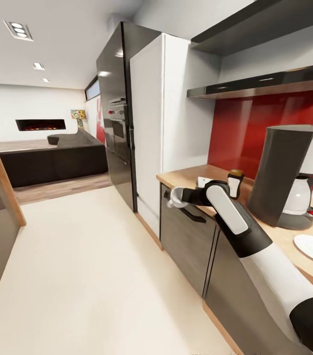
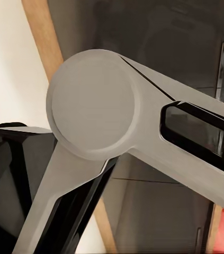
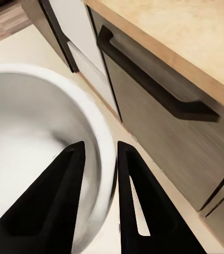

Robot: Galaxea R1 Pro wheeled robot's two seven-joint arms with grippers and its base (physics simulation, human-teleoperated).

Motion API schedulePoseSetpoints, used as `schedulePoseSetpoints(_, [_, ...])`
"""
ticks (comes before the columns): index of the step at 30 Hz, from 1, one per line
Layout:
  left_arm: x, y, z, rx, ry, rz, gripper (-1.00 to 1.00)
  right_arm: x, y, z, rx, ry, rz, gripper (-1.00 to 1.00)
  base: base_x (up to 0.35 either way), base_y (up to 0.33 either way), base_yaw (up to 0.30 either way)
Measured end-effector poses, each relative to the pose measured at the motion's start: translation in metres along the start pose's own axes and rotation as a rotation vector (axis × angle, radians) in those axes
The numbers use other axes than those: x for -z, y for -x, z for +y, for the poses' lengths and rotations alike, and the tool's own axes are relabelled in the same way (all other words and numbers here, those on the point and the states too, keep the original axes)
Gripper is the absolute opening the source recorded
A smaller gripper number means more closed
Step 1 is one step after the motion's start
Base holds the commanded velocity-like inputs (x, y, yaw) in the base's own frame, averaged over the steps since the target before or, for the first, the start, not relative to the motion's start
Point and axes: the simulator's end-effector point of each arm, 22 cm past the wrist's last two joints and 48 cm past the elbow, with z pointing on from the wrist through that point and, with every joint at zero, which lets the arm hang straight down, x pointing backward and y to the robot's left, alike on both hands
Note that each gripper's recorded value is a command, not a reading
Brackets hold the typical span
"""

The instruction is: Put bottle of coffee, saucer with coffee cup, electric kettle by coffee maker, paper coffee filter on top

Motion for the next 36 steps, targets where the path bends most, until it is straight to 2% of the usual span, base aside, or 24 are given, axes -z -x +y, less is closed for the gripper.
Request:
schedulePoseSetpoints(7, [0.0, 0.0001, 0.0, 0.0, 0.0, 0.0, 1.0, -0.0002, 0.0, 0.0, 0.0, 0.0, 0.0, -1.0, -0.045, 0.031, -0.217])
schedulePoseSetpoints(18, [0.001, 0.0004, 0.0004, 0.0, 0.002, 0.0, 1.0, -0.0008, -0.0006, -0.0003, 0.0, -0.001, 0.002, -1.0, -0.223, 0.187, -0.026])
schedulePoseSetpoints(30, [0.0017, 0.0006, 0.0006, -0.001, 0.003, 0.0, 1.0, 0.0, -0.0002, -0.0002, 0.001, -0.001, 0.001, -1.0, -0.02, 0.028, -0.055])
schedulePoseSetpoints(36, [0.0016, 0.0006, 0.0006, -0.001, 0.003, 0.0, 1.0, 0.0, -0.0002, -0.0003, 0.001, -0.001, 0.001, -1.0, 0.0, 0.0, -0.263])
